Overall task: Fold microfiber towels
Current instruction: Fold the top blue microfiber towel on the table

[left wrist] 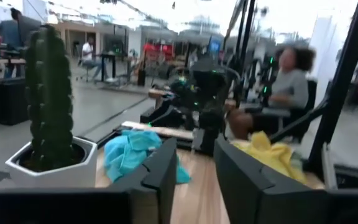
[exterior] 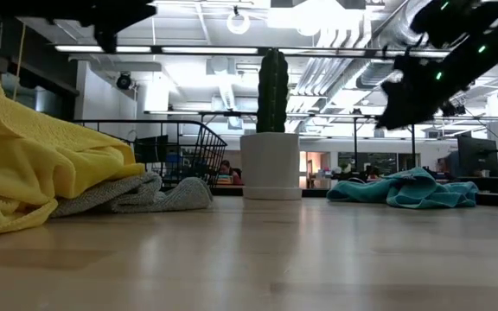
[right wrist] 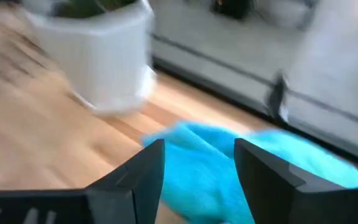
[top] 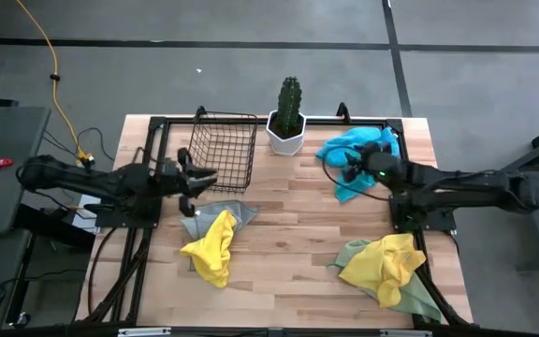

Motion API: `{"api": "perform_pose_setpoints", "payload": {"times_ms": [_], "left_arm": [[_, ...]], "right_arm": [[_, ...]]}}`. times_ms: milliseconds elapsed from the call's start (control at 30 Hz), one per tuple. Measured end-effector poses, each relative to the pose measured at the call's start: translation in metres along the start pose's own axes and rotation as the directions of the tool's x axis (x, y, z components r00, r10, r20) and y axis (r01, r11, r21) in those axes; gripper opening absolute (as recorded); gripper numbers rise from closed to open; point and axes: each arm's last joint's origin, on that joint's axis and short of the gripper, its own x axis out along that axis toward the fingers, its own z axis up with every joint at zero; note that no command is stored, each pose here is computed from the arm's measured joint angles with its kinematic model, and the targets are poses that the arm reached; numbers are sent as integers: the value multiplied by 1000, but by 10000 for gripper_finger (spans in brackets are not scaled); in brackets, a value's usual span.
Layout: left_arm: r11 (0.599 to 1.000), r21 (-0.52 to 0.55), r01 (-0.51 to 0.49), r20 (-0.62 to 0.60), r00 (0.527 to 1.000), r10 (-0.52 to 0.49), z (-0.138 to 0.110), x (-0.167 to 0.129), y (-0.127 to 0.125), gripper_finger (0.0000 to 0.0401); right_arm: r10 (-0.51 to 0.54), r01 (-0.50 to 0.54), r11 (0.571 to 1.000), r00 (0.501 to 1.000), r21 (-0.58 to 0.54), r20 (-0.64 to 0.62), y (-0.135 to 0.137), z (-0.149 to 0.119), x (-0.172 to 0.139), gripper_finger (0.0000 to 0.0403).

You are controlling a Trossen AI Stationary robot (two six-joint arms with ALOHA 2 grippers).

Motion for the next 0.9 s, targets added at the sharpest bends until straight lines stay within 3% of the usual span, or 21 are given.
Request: {"api": "perform_pose_setpoints", "payload": {"times_ms": [300,900], "left_arm": [[999,37,-3,-85,996,7,9,39,-14,133],[1000,26,2,-99,995,1,9,45,-16,131]], "right_arm": [[-150,153,988,971,0,-188,-9,-16,40,190],[-231,223,973,945,-62,-229,0,-32,69,190]]}}
